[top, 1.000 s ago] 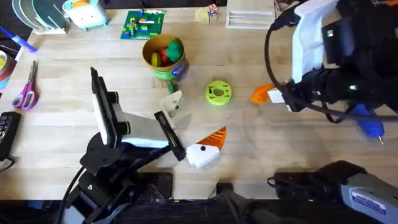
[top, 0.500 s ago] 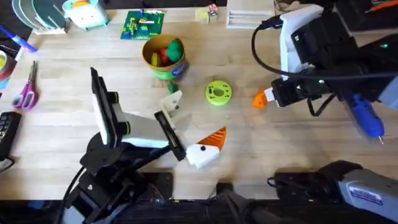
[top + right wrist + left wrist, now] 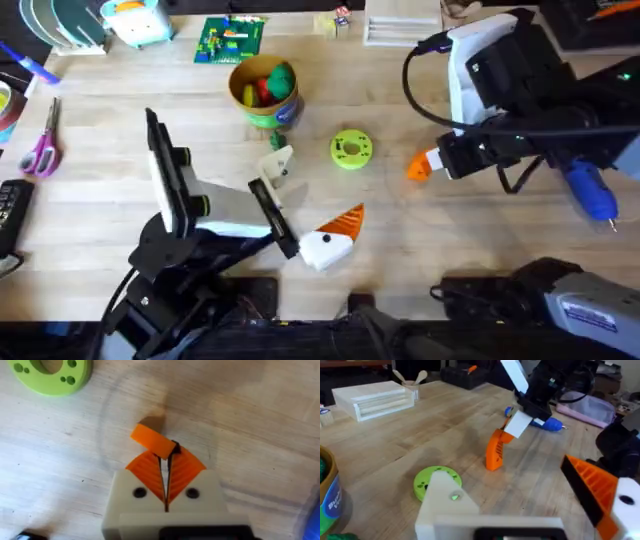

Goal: Pick up the gripper from the table and insert it into the empty holder that is missing its gripper. Then pick up a screw, insert it into the mounting hole, and use the screwdriver to tighten it. Finally, clean up the table by picking up the vegetable and placing it into the bucket.

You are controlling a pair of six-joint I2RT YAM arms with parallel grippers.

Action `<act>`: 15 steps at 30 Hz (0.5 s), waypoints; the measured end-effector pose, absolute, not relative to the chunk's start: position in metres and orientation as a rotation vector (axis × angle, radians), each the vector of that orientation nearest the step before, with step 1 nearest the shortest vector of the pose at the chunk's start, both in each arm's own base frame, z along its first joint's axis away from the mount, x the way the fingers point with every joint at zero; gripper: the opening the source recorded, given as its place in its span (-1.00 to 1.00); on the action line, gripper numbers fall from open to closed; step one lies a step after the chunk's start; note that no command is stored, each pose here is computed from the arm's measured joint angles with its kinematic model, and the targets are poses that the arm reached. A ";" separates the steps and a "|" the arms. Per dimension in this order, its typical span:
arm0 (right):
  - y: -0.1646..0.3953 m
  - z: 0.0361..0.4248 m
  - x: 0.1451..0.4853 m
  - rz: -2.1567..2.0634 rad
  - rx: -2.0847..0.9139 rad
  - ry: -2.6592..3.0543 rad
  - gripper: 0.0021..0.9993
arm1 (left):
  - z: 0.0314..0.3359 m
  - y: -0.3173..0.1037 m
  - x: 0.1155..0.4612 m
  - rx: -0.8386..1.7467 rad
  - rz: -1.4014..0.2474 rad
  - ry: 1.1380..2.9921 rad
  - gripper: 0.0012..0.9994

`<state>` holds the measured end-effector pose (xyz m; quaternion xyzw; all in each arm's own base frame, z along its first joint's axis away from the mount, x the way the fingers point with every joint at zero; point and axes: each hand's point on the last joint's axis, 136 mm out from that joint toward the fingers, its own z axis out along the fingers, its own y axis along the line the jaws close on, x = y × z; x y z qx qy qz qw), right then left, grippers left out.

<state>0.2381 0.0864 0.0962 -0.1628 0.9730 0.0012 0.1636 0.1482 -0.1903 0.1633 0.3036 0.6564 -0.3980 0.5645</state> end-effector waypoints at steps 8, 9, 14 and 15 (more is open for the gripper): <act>0.093 0.096 0.234 -0.002 -0.512 2.772 -0.92 | 0.163 -0.190 0.148 0.714 -0.936 1.544 0.98; 0.093 0.096 0.233 -0.004 -0.515 2.773 -0.90 | 0.163 -0.190 0.148 0.714 -0.936 1.544 0.98; 0.091 0.094 0.229 -0.012 -0.525 2.790 -0.81 | 0.163 -0.190 0.148 0.714 -0.936 1.544 0.98; 0.091 0.094 0.227 -0.012 -0.528 2.796 -0.80 | 0.163 -0.190 0.148 0.714 -0.936 1.544 0.98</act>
